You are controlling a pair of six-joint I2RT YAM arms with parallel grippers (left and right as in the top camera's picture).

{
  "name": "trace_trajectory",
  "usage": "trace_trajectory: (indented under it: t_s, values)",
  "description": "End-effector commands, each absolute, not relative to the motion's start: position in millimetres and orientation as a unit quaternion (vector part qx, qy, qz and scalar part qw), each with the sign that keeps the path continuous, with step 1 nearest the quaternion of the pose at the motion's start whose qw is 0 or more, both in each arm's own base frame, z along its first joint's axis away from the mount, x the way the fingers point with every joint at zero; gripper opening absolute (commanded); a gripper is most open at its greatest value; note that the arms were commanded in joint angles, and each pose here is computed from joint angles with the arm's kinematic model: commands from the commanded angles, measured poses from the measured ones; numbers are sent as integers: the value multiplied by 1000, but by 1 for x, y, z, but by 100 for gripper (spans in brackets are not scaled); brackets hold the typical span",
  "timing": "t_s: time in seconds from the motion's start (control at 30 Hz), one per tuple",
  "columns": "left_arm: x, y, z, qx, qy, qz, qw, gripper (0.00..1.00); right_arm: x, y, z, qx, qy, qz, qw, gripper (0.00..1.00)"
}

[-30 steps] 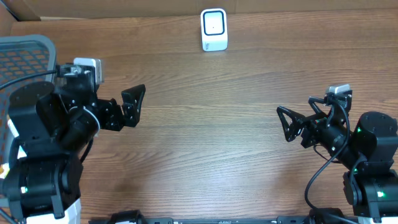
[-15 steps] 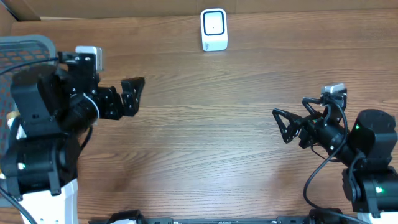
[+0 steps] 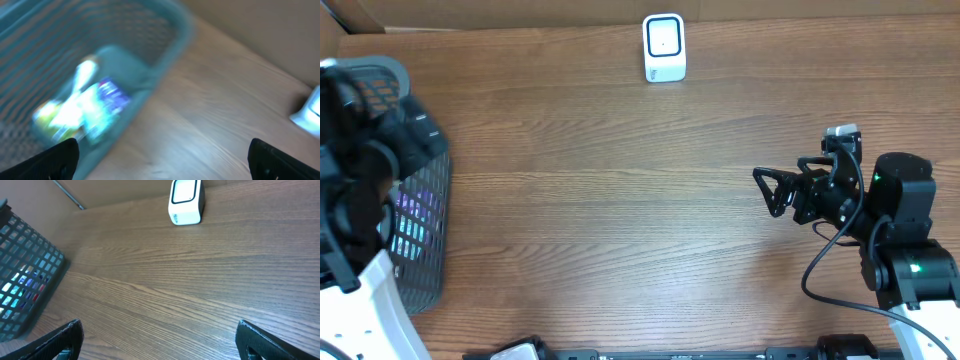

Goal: Scan the item barcode
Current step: 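Swing the left gripper over the basket and lower into it, then grasp the mint-green wipes pack in the basket with the left gripper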

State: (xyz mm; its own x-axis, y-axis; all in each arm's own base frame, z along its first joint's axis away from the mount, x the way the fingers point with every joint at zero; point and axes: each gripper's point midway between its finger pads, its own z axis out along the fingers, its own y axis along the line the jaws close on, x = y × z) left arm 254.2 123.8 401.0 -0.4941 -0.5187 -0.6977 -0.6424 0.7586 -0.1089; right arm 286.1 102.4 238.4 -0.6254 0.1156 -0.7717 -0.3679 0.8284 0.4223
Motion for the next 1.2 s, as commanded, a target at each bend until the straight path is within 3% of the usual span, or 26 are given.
trace_trajectory:
  t_s: [0.0,0.33,0.9,1.17]
  values:
    - [230,169,394,-460,808,116,349,100,290,104,254,-84,847,282,444,98]
    - [213,242,325,-589,765,69,250,100,289,104,253,-83,847,282,442,98]
    - [233,272,159,-603,788,47,115,96,289,104,253,-94,847,276,444,98]
    - [231,269,95,-602,789,47,110,82,289,104,252,-93,847,276,444,98]
